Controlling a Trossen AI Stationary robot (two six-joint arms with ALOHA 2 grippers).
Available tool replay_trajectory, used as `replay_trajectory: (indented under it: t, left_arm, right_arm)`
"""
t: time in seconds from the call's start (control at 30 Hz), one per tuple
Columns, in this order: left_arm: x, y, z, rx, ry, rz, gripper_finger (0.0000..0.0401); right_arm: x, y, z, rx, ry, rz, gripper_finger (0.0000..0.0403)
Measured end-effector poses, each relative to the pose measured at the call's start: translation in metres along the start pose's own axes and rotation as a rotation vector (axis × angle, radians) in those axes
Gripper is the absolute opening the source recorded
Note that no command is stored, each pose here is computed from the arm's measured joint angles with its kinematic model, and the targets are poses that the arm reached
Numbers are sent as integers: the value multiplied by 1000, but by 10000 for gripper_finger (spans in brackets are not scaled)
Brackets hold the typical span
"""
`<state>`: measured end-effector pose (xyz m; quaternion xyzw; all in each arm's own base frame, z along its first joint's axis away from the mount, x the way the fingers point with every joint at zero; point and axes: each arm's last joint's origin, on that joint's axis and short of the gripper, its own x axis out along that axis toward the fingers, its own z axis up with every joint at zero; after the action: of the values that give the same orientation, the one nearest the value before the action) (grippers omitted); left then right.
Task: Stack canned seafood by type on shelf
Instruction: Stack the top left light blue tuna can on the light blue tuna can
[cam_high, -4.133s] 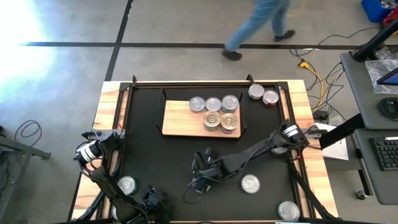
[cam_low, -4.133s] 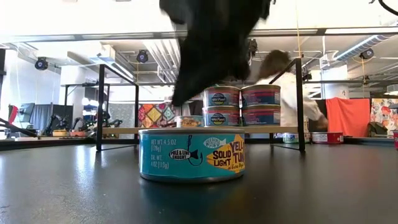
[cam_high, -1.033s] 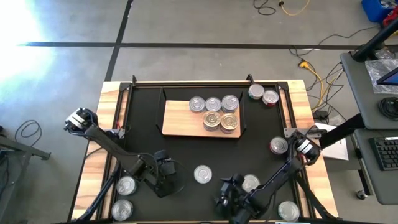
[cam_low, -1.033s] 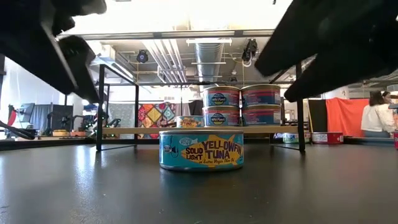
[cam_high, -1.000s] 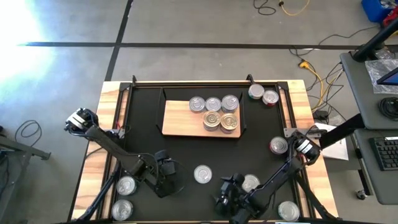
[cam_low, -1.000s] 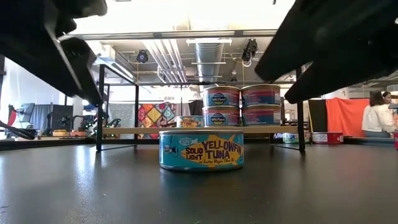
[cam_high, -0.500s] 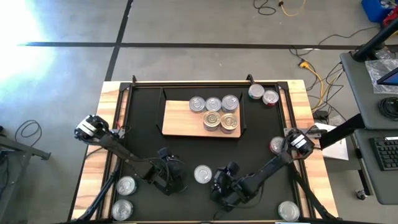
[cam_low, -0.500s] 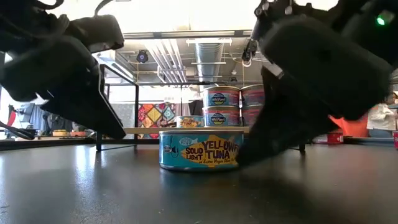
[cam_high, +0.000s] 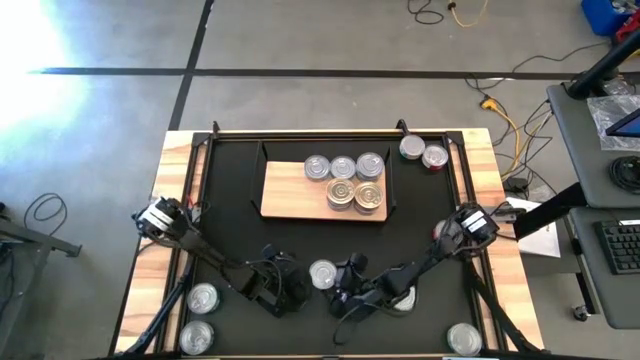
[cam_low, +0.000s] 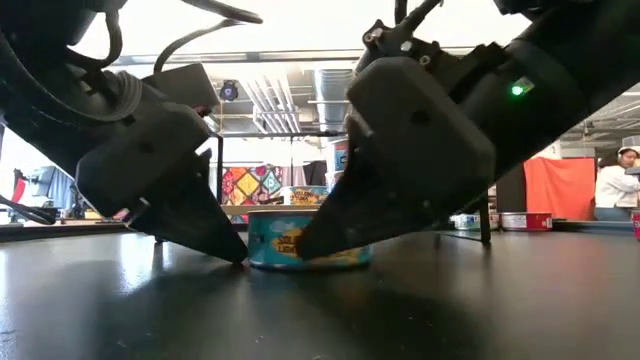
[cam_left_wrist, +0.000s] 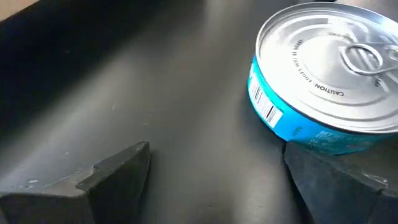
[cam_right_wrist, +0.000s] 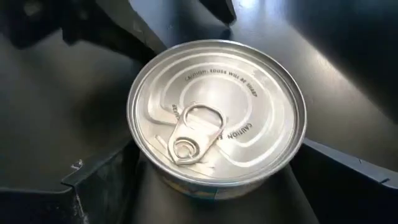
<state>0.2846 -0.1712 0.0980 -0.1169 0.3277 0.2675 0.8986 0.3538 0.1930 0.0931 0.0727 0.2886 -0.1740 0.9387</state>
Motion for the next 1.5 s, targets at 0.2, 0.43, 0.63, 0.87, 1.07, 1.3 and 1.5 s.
replay_trajectory:
  t: [0.2,0.43,0.63,0.87,1.07,1.3,1.5]
  left_arm:
    - [8,-12,0,14,-18,16,361]
    - [11,-18,0,16,-41,28,361]
    - [8,-15,2,18,-24,40,362]
    - [-13,2,8,138,71,110,362]
    - [-3,16,18,85,50,187,362]
    - [17,-4,21,82,-39,48,361]
    - [17,-6,18,0,-38,38,361]
  right_arm:
    - [4,-3,-6,-114,-13,-12,396]
    - [8,-5,-7,-84,-5,0,396]
    - [6,-13,-18,-17,-136,-15,396]
    - [5,-22,-27,-27,-150,-34,396]
    - [5,-14,-22,-55,-130,39,396]
    - [7,-11,-22,-71,-127,45,396]
    - [10,-5,-21,-48,-135,33,396]
